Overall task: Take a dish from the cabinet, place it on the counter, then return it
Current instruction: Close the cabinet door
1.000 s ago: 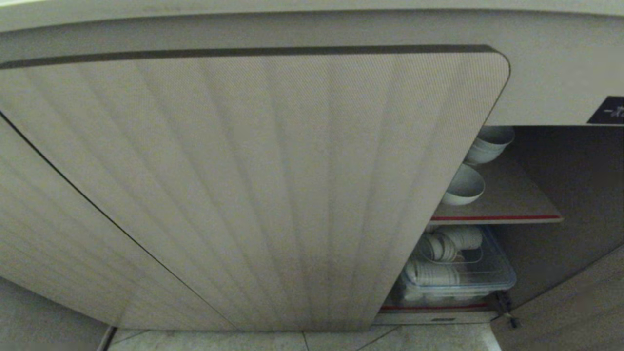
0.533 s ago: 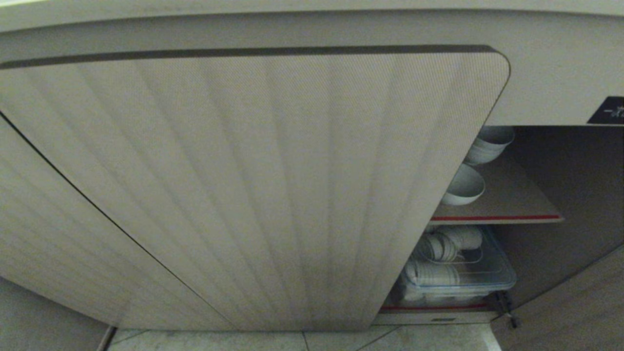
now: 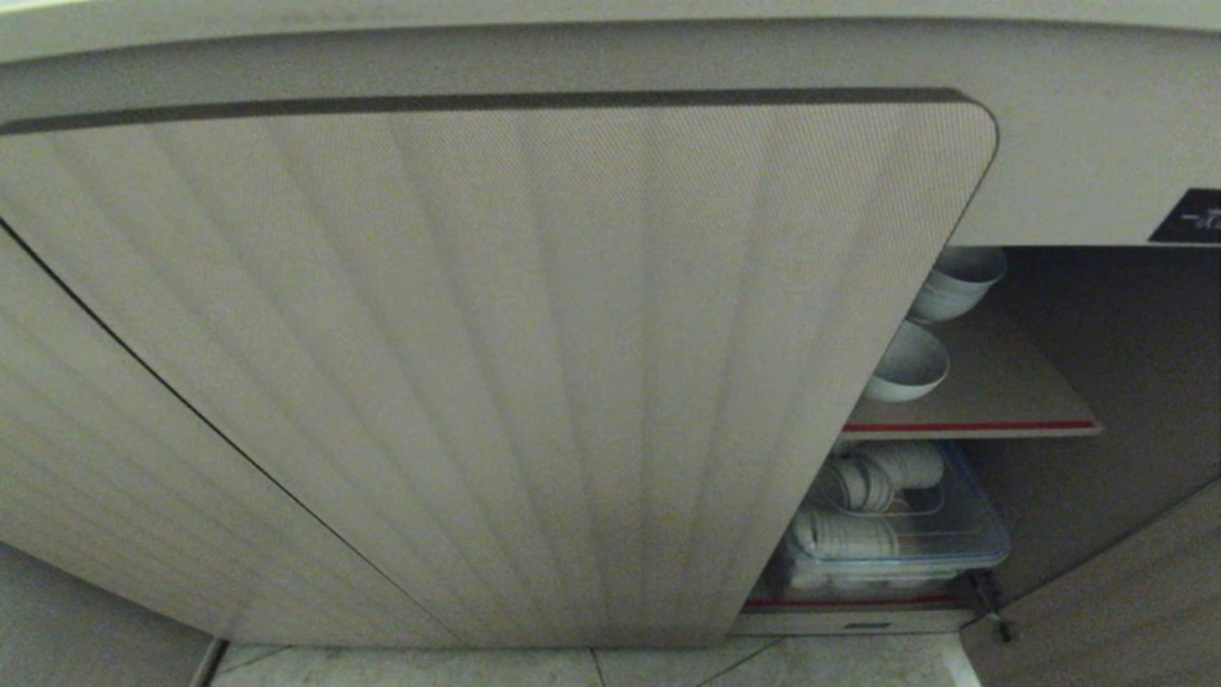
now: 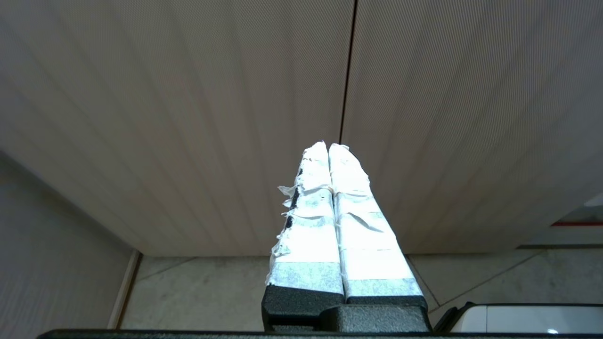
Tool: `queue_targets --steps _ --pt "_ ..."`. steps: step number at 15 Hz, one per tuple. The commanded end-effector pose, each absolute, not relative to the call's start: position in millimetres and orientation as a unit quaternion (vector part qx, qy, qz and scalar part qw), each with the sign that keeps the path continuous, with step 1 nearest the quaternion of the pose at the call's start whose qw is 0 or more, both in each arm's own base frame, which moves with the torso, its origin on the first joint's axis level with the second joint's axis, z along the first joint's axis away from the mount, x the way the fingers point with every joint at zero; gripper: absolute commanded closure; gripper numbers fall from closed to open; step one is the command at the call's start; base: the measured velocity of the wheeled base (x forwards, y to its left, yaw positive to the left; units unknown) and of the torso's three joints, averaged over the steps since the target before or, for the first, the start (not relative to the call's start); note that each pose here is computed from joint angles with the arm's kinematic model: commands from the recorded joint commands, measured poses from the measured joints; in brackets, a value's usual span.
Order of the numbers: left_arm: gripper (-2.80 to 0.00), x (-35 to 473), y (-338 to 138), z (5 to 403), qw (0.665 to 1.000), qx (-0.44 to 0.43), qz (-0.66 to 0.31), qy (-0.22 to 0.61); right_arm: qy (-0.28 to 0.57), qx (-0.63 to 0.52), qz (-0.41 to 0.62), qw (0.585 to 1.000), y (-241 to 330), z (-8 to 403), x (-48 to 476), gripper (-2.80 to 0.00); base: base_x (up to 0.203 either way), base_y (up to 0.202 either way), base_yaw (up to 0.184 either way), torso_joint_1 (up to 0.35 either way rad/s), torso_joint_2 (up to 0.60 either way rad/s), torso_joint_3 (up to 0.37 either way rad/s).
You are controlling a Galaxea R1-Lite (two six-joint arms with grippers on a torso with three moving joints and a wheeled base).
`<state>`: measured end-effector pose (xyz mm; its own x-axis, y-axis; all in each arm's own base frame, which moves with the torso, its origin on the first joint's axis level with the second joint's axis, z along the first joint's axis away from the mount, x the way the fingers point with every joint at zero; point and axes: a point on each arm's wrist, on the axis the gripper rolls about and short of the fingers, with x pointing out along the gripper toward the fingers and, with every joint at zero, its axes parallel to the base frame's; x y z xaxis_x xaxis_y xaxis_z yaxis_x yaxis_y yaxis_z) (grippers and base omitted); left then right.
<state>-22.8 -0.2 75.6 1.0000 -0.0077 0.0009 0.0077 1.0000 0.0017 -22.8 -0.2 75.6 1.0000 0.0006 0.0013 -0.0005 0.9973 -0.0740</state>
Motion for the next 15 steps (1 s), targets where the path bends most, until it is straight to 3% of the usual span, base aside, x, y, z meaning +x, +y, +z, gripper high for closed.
queue_targets --steps 1,15 --pt "0.0 -22.8 -0.2 75.6 1.0 0.001 -0.004 -0.001 -0.001 -0.038 0.0 0.999 -0.2 75.6 -22.8 0.0 0.0 0.0 0.0 0.0 0.0 0.0" --pt "0.0 -22.8 -0.1 75.8 1.0 -0.001 -0.003 -0.002 -0.001 -0.038 0.001 0.999 -0.2 75.6 -22.8 0.0 -0.181 0.0 0.0 0.003 0.0 0.003"
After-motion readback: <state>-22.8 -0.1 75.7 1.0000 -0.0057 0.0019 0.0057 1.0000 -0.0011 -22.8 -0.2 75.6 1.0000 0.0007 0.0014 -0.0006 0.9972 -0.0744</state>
